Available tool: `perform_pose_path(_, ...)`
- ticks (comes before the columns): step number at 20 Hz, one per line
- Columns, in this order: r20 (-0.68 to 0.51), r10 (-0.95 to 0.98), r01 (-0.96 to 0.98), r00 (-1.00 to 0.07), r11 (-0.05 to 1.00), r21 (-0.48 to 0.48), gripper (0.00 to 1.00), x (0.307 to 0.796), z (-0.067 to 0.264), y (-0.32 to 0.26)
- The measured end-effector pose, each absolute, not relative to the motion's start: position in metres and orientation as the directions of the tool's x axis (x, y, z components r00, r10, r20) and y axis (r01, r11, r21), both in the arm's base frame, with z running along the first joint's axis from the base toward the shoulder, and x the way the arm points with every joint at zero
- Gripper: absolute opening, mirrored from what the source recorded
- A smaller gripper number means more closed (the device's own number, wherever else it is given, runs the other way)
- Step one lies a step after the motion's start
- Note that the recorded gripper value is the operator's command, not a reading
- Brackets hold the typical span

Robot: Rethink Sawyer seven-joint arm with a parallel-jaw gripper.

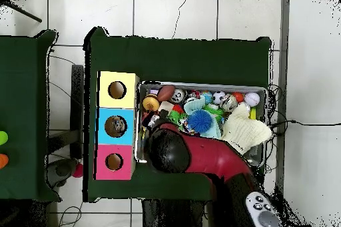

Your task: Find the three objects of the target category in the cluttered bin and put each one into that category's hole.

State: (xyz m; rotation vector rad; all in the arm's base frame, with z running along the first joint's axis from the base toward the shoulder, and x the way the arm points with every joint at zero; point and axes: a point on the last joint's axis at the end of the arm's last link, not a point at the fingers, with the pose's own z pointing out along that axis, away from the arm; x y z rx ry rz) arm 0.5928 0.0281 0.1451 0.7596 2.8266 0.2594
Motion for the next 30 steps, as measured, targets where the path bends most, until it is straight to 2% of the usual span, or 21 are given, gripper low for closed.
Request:
perform_pose_path(12, -0.178, 0.516, 0.479, -0.838, 0.851, 0.213, 1.0, 0.604, 0.12, -0.071)
perform_pose_path(21, -0.205, 0.469, 0.434, -0.859, 0.88, 0.195, 1.0, 0.602, 0.098, -0.103)
perform_pose_path(30, -0.222, 0.351, 0.329, -0.91, 0.935, 0.132, 1.0, 0.589, 0.062, -0.123)
